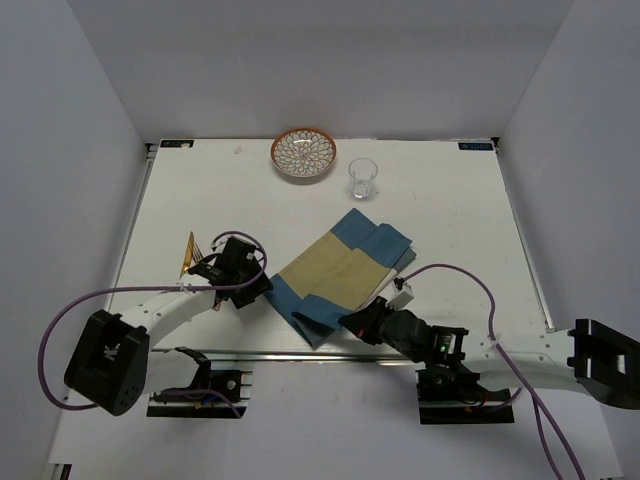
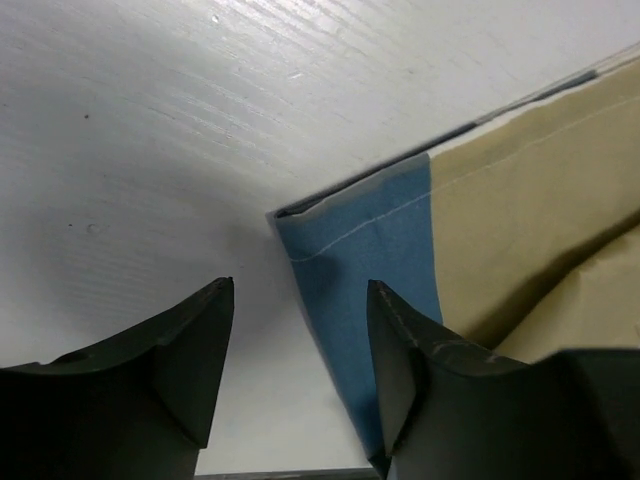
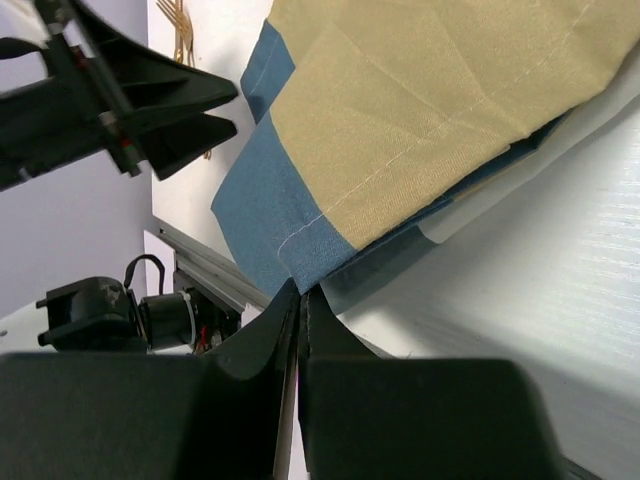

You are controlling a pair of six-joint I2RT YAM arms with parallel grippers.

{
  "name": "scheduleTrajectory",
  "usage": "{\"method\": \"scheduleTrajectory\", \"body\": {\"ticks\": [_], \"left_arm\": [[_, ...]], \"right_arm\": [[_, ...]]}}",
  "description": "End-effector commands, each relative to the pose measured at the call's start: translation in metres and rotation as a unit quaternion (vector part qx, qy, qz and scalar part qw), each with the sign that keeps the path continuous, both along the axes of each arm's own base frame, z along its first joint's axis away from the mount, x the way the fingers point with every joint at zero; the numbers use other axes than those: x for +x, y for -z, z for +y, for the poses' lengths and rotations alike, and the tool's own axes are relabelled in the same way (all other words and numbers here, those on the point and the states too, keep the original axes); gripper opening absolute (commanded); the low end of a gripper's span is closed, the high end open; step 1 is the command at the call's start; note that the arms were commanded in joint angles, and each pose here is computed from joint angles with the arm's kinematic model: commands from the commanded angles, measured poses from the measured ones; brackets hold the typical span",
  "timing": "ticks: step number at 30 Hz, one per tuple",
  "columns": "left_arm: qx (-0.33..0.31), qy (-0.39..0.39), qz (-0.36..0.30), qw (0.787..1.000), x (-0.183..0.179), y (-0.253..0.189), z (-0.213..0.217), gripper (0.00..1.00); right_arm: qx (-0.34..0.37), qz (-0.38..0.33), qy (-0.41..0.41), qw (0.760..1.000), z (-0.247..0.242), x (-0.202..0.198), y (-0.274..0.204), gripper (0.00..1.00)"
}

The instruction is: Set the dinner table for one person

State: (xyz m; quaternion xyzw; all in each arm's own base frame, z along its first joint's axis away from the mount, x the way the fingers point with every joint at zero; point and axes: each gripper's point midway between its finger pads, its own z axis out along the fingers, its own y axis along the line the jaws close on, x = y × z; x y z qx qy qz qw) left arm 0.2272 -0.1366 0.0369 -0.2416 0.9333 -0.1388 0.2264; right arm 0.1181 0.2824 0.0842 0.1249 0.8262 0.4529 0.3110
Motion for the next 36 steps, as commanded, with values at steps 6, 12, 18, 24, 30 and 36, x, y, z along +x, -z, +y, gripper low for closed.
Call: {"method": "scheduleTrajectory", "body": {"ticks": [6, 12, 18, 24, 30, 36], "left_arm": [[0.01, -0.015, 0.012, 1.0, 0.011, 0.014, -0.009, 0.54], [0.039, -0.02, 0.042, 0.998, 0.01, 0.032, -0.006, 0.23], [0.044, -0.01, 0.049, 0.998, 0.014, 0.035, -0.015, 0.0], [0.029, -0.024, -0.053, 0.998, 0.03, -0.038, -0.012, 0.0], [-0.015, -0.028, -0.218, 0.975, 0.042, -0.179, -0.001, 0.0], [-0.024, -0.055, -0.284, 0.957, 0.059, -0.3, 0.009, 0.0]], "right_arm": [[-0.003, -0.028, 0.004, 1.0, -0.008, 0.002, -0.008, 0.0], [0.007, -0.041, 0.01, 0.999, -0.015, 0.005, -0.02, 0.0], [0.011, -0.053, 0.01, 0.998, -0.022, 0.005, -0.03, 0.0], [0.01, -0.09, 0.024, 0.996, -0.035, 0.011, -0.067, 0.0], [-0.066, -0.162, 0.076, 0.982, -0.085, 0.028, -0.132, 0.0], [-0.102, -0.253, 0.181, 0.945, -0.149, 0.052, -0.258, 0.0]]}}
